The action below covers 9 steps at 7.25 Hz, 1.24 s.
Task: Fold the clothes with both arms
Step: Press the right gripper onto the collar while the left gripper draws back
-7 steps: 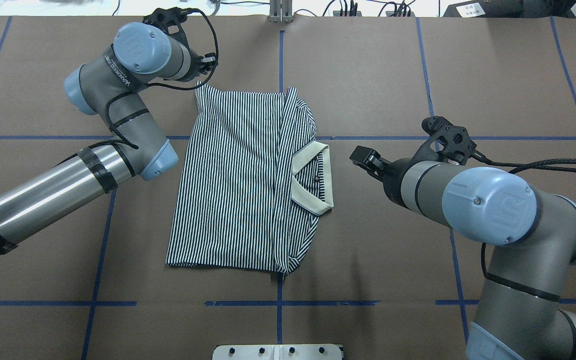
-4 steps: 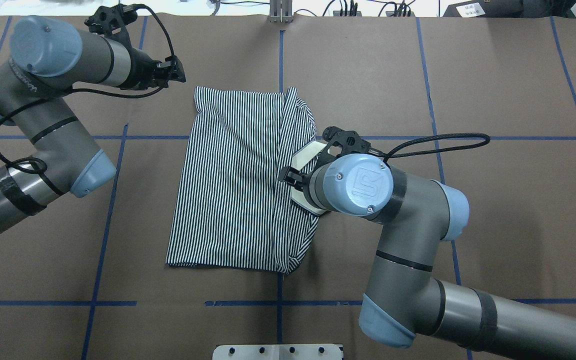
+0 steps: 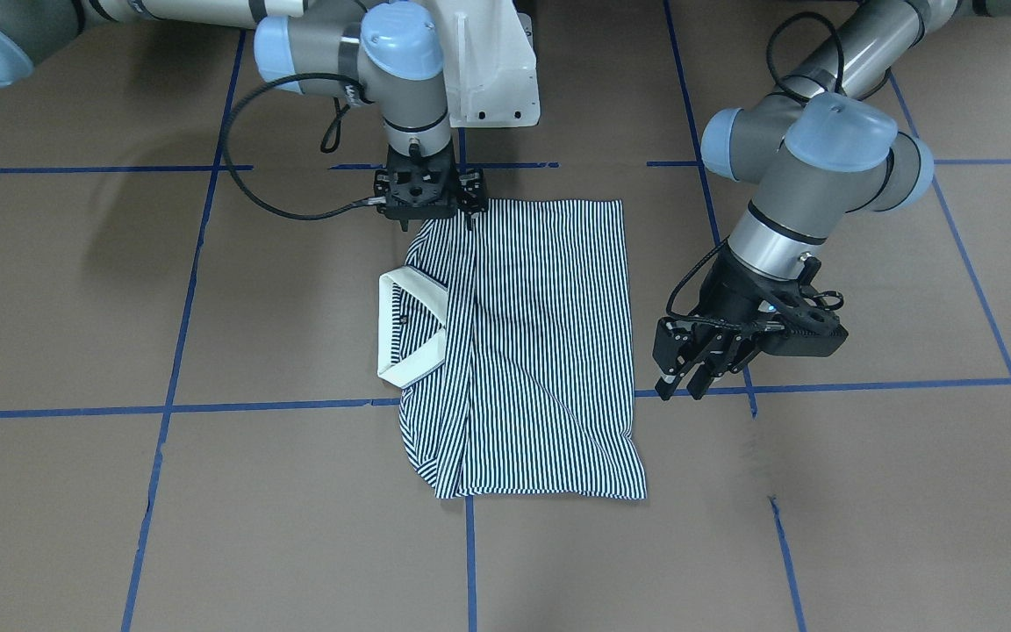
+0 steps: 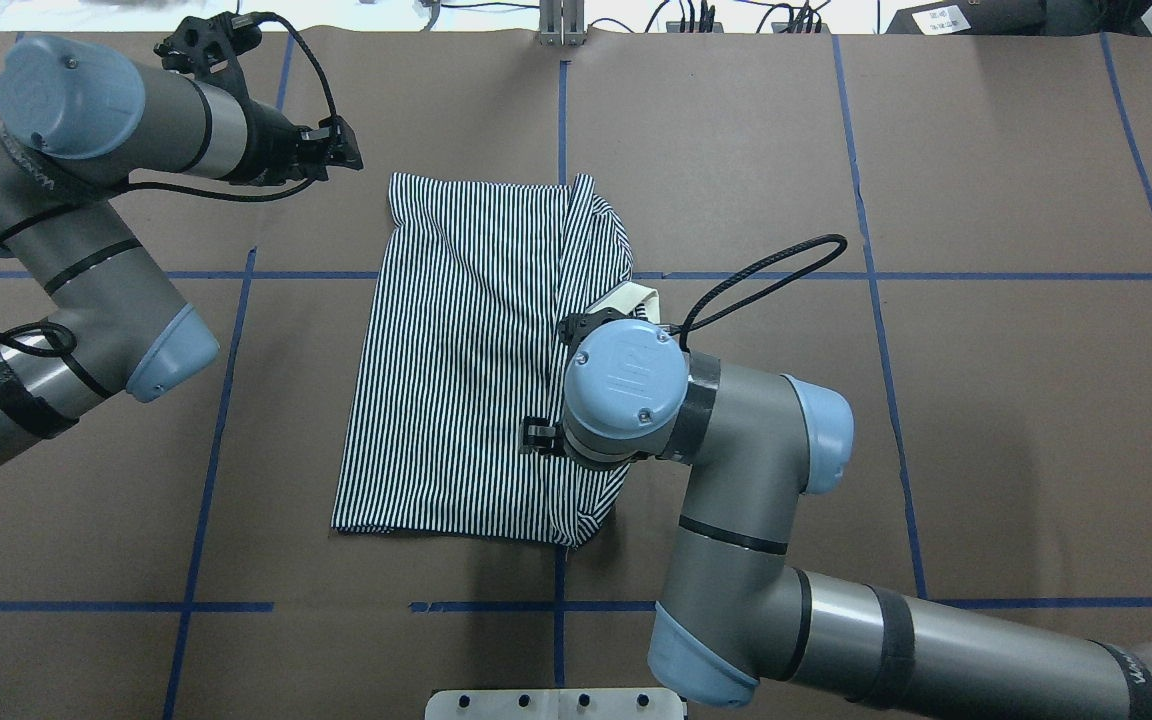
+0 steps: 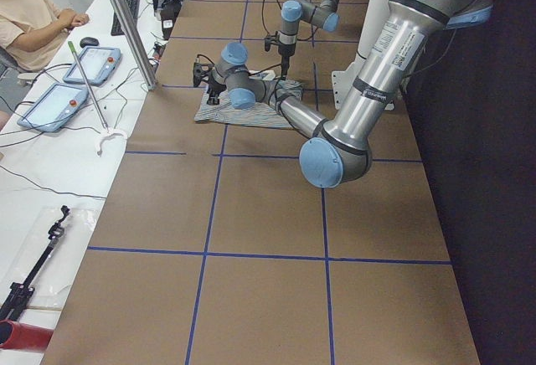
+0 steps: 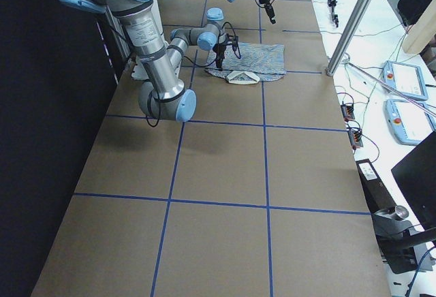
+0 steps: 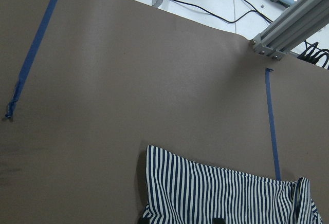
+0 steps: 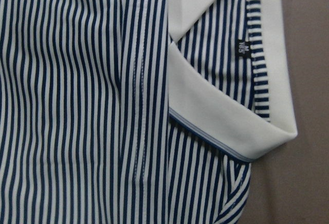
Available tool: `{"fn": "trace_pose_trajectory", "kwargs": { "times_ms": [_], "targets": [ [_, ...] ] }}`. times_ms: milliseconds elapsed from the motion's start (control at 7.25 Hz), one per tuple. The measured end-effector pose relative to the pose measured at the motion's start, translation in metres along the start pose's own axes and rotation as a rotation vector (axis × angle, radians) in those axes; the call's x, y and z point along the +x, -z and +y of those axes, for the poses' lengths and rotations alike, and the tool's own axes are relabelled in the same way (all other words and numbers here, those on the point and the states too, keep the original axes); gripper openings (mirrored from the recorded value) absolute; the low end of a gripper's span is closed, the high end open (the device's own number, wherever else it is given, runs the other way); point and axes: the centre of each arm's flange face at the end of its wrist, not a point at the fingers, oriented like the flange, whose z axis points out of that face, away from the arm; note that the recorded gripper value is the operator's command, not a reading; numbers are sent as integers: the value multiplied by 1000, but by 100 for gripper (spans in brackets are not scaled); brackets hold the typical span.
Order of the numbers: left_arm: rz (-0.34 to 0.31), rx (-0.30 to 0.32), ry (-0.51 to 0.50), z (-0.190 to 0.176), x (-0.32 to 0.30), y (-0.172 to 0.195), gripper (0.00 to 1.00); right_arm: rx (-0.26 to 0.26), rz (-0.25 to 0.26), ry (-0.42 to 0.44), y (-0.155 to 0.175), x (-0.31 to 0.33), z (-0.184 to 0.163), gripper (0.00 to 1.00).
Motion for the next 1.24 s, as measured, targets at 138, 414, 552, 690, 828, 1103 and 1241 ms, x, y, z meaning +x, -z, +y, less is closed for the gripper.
{"fn": "trace_pose_trajectory", "kwargs": {
  "times_ms": [138,414,552,690,828,1103,1241],
  "targets": [
    [-2,0,1,1,-1,0,51,-23,17,16,-5,-11,5,100],
    [-5,-1,3,1,-4,0,51,-45,52,30,-16,-19,16,100],
    [-4,-1,5,1,-4,0,51,-53,76,33,-16,-23,19,100],
    [-2,-1,5,1,-3,1,51,-60,100,36,-16,-31,23,100],
    [-1,-1,6,1,-3,2,51,-62,123,40,-18,-37,25,100],
    [-1,0,6,2,-4,3,51,-63,154,64,-26,-42,28,100],
    [-2,-1,5,2,-4,3,51,-67,169,74,-30,-42,30,100]
  ]
}}
